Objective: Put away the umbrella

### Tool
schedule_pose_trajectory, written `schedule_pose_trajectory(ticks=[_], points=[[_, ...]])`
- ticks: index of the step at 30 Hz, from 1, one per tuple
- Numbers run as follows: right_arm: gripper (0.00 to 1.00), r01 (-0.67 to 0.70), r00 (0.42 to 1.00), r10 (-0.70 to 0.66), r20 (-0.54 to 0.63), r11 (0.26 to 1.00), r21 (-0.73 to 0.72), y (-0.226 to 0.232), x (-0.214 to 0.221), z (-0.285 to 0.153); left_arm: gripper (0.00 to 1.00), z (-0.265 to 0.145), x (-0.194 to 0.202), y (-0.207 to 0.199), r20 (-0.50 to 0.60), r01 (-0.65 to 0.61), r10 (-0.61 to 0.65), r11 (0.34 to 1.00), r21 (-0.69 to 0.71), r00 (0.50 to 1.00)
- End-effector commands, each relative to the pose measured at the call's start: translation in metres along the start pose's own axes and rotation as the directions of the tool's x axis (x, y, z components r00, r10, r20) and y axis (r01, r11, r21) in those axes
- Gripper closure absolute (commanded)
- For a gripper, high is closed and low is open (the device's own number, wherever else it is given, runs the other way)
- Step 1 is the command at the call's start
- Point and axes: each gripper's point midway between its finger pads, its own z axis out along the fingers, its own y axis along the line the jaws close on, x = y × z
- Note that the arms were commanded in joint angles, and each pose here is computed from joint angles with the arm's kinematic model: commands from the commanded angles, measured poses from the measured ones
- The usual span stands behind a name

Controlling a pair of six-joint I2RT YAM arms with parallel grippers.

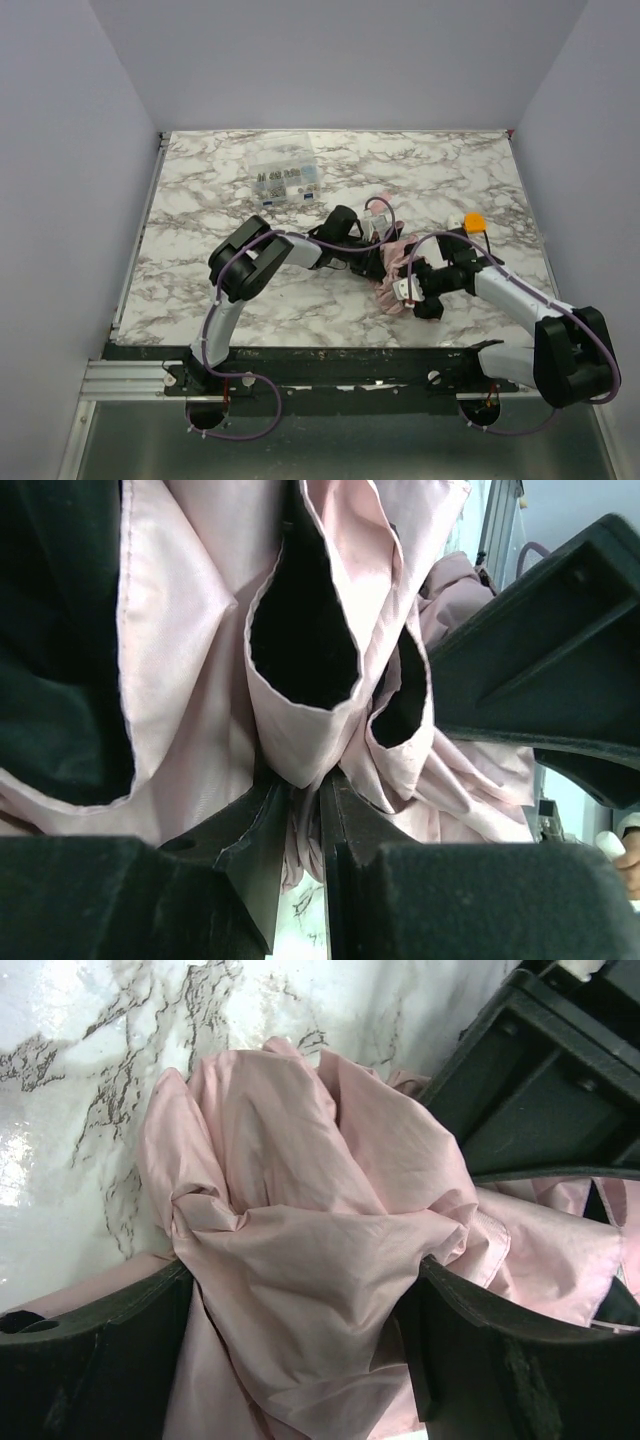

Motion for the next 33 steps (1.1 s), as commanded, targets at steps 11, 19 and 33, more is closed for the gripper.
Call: schedule_pose_trajectory(ticks=[11, 19, 33], points=[[0.15, -0.011, 0.988, 0.016, -0.154, 0.999, 0.032, -0.014, 0.023, -0.014, 0.80, -0.009, 0.062, 0.038, -0.169, 0.233, -0.243, 0.969, -0.079, 0.955], [0.06, 0.109, 0.987, -0.088, -0.133, 0.981, 0.163, -0.044, 0.024, -0.001, 0.79, -0.003, 0.061, 0.014, -0.253, 0.241, -0.228, 0.970, 0.020, 0.940], [0.07, 0.038, 0.984, -0.046, -0.173, 0.998, -0.054, -0.018, 0.046, 0.032, 0.78, 0.008, 0.046, -0.012, -0.313, 0.249, -0.210, 0.964, 0.091, 0.926]])
